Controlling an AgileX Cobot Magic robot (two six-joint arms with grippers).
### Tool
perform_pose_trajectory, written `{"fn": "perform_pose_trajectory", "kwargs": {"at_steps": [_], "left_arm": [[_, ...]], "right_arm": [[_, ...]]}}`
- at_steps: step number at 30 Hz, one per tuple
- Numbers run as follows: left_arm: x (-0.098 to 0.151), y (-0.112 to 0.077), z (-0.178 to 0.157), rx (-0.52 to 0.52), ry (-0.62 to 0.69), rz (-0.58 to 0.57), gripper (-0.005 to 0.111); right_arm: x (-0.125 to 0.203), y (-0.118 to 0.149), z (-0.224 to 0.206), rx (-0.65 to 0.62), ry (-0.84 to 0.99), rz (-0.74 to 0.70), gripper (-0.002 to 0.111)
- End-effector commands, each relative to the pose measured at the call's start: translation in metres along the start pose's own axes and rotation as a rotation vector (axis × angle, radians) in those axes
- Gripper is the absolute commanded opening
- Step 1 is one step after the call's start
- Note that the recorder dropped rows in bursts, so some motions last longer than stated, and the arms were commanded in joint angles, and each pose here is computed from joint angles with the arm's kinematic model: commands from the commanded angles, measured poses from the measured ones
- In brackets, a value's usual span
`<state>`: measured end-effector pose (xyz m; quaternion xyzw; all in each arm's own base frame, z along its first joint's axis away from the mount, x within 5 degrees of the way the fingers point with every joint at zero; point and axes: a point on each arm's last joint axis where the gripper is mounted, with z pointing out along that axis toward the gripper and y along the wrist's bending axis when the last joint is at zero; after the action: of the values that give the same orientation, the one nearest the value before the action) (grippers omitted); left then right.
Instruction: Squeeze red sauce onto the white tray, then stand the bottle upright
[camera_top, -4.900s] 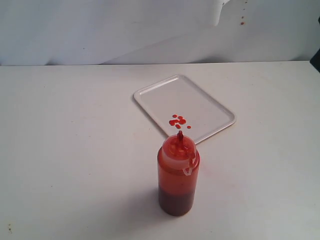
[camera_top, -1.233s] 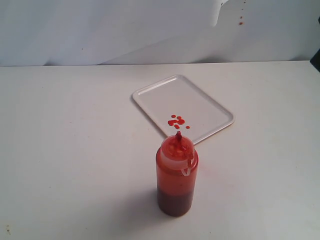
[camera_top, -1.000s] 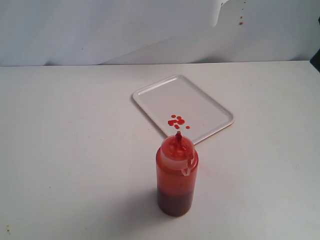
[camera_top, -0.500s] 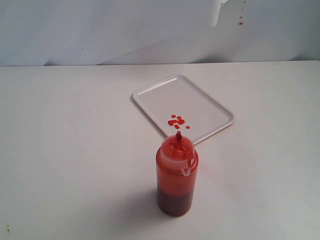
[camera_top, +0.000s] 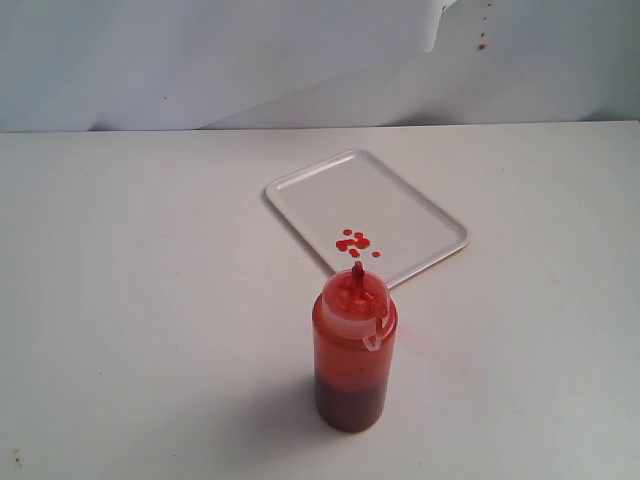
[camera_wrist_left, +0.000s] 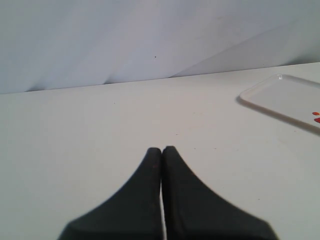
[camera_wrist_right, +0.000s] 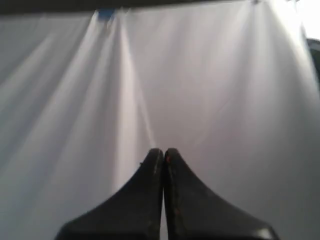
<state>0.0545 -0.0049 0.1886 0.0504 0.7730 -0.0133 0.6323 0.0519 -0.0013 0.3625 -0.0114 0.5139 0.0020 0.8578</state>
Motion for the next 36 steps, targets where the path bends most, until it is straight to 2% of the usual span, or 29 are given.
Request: {"fn": "perform_pose_trajectory", "kwargs": {"at_steps": [1, 8, 14, 18, 30, 36], "left_arm": [[0.001, 0.000, 0.000, -0.004, -0.009, 0.004, 0.000], [0.001, 0.000, 0.000, -0.004, -0.009, 0.004, 0.000], [0.001, 0.000, 0.000, -0.004, -0.009, 0.004, 0.000], [0.001, 0.000, 0.000, -0.004, -0.009, 0.004, 0.000], [0.001, 0.000, 0.000, -0.004, -0.009, 0.004, 0.000], [0.001, 0.000, 0.000, -0.004, -0.009, 0.004, 0.000]], "right_arm": [[0.057, 0.011, -0.012, -0.128, 0.400, -0.096, 0.000], [0.122, 0.012, -0.040, -0.128, 0.588, -0.057, 0.000], [0.149, 0.012, -0.062, -0.119, 0.627, -0.023, 0.000], [0.151, 0.012, -0.067, -0.115, 0.602, -0.013, 0.000], [0.159, 0.011, -0.083, -0.120, 0.735, -0.022, 0.000], [0.159, 0.011, -0.083, -0.120, 0.737, -0.022, 0.000]]}}
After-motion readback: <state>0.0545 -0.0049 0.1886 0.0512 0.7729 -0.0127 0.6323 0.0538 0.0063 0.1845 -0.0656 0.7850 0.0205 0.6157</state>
